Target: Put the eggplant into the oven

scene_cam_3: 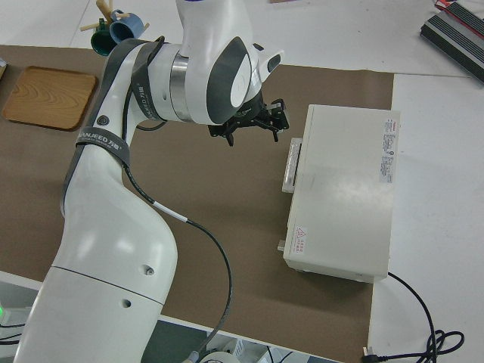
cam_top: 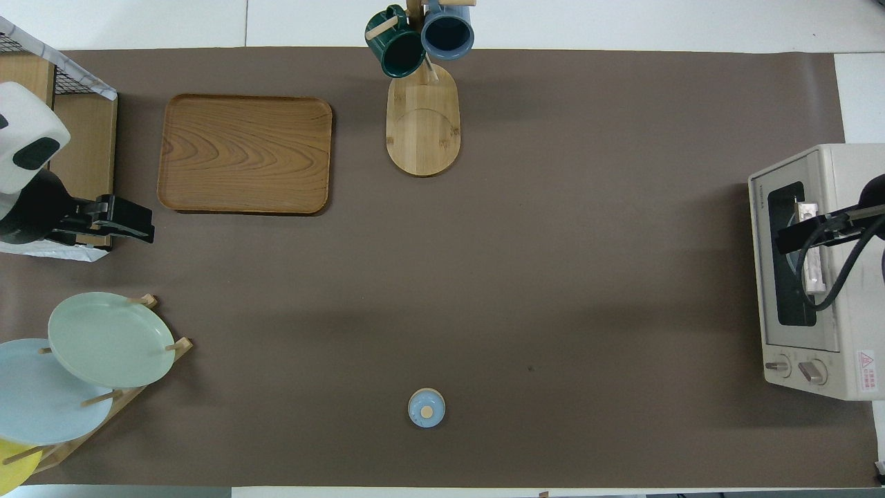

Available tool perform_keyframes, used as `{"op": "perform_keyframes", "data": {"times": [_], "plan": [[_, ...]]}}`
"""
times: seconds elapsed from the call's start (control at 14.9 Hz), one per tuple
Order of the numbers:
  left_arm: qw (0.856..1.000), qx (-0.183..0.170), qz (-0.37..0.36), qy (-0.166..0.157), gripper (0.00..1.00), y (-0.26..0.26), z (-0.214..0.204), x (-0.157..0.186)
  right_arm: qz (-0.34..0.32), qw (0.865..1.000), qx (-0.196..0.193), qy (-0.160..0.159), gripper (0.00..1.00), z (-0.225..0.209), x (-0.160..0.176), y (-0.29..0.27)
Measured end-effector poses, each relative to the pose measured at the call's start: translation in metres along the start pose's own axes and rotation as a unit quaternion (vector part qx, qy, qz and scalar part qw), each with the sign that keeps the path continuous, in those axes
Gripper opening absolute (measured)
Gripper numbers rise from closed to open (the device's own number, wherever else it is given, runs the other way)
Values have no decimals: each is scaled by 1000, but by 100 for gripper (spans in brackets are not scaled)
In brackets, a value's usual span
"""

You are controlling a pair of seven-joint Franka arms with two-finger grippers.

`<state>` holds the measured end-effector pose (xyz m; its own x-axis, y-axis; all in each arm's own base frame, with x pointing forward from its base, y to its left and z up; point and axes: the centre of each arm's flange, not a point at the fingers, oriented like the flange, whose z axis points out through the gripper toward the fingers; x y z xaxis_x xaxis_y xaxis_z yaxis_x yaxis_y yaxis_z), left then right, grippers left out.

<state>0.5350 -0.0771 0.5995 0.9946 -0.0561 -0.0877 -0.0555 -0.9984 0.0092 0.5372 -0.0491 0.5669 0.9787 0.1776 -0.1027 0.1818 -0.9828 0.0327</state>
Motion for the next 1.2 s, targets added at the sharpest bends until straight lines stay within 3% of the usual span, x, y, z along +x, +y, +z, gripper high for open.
{"op": "perform_keyframes", "data": {"times": [1.2], "plan": [[1000, 0, 0, 0, 100, 0, 0, 0, 37, 999, 16, 16, 100, -14, -3, -29]]}}
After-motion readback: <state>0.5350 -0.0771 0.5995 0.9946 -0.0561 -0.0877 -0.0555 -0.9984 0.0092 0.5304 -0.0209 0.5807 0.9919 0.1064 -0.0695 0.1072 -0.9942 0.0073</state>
